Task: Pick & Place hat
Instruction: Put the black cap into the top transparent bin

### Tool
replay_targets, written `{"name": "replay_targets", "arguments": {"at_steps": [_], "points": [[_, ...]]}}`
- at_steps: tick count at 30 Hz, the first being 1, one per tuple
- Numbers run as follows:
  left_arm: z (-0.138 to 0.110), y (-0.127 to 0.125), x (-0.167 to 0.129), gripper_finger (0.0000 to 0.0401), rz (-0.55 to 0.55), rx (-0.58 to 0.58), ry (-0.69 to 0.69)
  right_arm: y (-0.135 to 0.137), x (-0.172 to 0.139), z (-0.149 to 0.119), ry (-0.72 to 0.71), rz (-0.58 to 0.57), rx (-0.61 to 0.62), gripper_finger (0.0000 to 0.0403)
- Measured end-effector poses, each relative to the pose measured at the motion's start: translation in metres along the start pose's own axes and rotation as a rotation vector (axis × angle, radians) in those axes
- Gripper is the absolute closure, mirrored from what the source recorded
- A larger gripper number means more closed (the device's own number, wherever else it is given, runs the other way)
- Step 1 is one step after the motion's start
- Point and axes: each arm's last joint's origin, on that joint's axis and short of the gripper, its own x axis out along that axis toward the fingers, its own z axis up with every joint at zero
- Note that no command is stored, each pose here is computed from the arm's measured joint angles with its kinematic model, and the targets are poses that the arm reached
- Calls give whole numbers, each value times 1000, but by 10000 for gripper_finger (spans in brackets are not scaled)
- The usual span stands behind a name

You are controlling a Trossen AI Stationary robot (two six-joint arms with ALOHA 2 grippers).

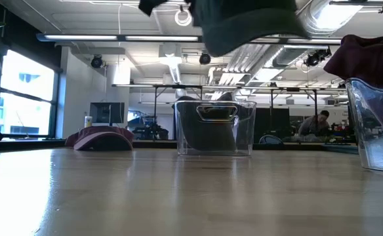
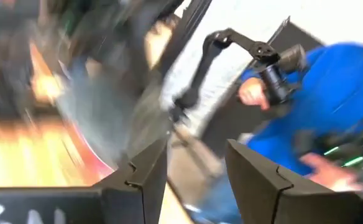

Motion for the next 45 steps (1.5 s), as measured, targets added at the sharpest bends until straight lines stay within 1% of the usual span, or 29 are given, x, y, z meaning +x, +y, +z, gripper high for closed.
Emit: {"name": "replay_targets", "arguments": {"at_steps": [2, 3, 5, 7, 10, 12, 14, 17, 19, 22, 24, 27, 30, 33, 36, 37, 38, 40, 42, 44, 45], "points": [[13, -16, -1, 243, 43, 195, -43, 2, -3, -1, -2, -15, 12, 388], [17, -22, 1, 243, 64, 271, -56, 3, -3, -1, -2, -19, 28, 385], [21, -27, 5, 243, 113, 409, -72, 3, -4, -2, 0, -31, 52, 383], [19, -28, 12, 243, 133, 490, -58, 2, -4, -2, 0, -42, 64, 390], [15, -30, 19, 243, 179, 562, -27, 2, -4, -2, -3, -58, 66, 397], [10, -29, 21, 243, 248, 564, 16, 3, -5, -2, -8, -59, 88, 392], [4, -24, 21, 242, 344, 537, 63, 4, -7, -1, -17, -66, 107, 387], [0, -18, 18, 242, 447, 497, 98, 8, -10, -1, -34, -74, 96, 388], [-2, -18, 17, 242, 478, 467, 113, 10, -12, 0, -45, -75, 88, 395], [-6, -17, 18, 242, 479, 384, 131, 12, -15, 2, -63, -74, 70, 397], [-8, -12, 22, 242, 433, 351, 131, 14, -17, 2, -75, -81, 64, 392], [-15, -6, 28, 243, 335, 298, 154, 16, -20, 2, -87, -95, 61, 386], [-17, -4, 30, 257, 254, 290, 158, 19, -23, 2, -98, -99, 58, 391], [-16, -7, 32, 301, 117, 301, 146, 22, -26, 1, -97, -97, 50, 397], [-12, -12, 32, 368, -26, 363, 117, 23, -26, -2, -75, -83, 64, 392], [-11, -14, 32, 384, -76, 383, 105, 23, -26, -3, -64, -74, 76, 388], [-8, -15, 31, 391, -122, 403, 90, 23, -26, -3, -55, -58, 79, 385], [-2, -17, 29, 386, -188, 422, 65, 24, -24, -4, -40, -19, 79, 381], [1, -19, 28, 386, -231, 418, 54, 27, -23, -4, -31, 22, 69, 381], [3, -17, 23, 395, -241, 408, 49, 30, -21, -2, -44, 41, 60, 384], [4, -17, 22, 397, -246, 400, 50, 30, -21, -1, -56, 35, 74, 384]]}}
